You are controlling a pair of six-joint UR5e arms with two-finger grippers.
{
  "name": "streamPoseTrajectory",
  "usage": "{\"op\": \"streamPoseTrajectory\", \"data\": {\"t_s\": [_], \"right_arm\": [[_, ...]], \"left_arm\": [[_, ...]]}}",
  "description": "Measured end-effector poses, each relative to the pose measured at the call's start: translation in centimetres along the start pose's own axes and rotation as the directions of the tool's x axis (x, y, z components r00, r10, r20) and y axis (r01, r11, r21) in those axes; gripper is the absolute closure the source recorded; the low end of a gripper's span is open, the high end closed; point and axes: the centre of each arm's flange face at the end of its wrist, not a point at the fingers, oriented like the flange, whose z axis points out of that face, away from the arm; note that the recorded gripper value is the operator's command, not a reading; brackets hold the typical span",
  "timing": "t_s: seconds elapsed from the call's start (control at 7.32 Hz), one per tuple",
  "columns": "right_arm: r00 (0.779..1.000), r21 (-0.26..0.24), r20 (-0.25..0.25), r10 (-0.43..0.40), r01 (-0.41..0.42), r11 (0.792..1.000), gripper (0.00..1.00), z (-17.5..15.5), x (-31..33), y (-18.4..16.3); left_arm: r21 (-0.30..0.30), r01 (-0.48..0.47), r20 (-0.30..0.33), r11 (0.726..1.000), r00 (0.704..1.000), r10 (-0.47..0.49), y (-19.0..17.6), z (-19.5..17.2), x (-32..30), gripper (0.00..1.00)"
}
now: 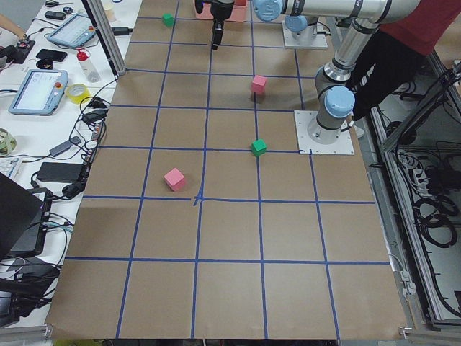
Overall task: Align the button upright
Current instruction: 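Lower the right gripper into the tray onto the yellow-capped button, then close the right gripper on the button body and adjust the grip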
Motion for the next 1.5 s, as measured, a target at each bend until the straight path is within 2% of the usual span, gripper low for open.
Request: {"op": "streamPoseTrajectory", "data": {"t_s": [0.55, 0.68, 0.82, 0.96, 1.09, 1.5], "right_arm": [[1.000, -0.049, 0.021, 0.006, -0.005, 0.999, 0.00, 2.9, 0.0, -0.4], [1.000, -0.062, 0.027, 0.006, -0.004, 0.998, 0.09, 3.7, 0.0, -0.4], [1.000, -0.070, 0.030, 0.005, -0.003, 0.998, 0.53, 4.2, 0.0, -0.3], [0.999, -0.074, 0.032, 0.006, -0.003, 0.997, 0.88, 4.5, 0.1, -0.3], [0.999, -0.079, 0.034, 0.012, -0.009, 0.997, 1.00, 4.7, 0.4, -0.2], [0.999, -0.073, 0.031, 0.033, -0.031, 0.997, 1.00, 3.9, 1.5, -0.1]], "left_arm": [[-0.003, -0.001, 0.000, 1.000, 1.000, 0.001, 0.2, 0.1, 0.0, 0.00], [-0.003, -0.001, 0.000, 1.000, 1.000, 0.001, 0.2, 0.1, 0.0, 0.00], [-0.003, 0.000, 0.000, 1.000, 1.000, 0.000, 0.2, 0.1, 0.0, 0.00], [-0.004, 0.000, 0.000, 1.000, 1.000, 0.000, 0.2, 0.1, 0.0, 0.00], [-0.004, -0.001, 0.000, 1.000, 1.000, 0.001, 0.3, 0.1, 0.0, 0.00], [-0.011, -0.001, 0.000, 1.000, 1.000, 0.001, 0.9, 0.4, -0.1, 0.00]]}}
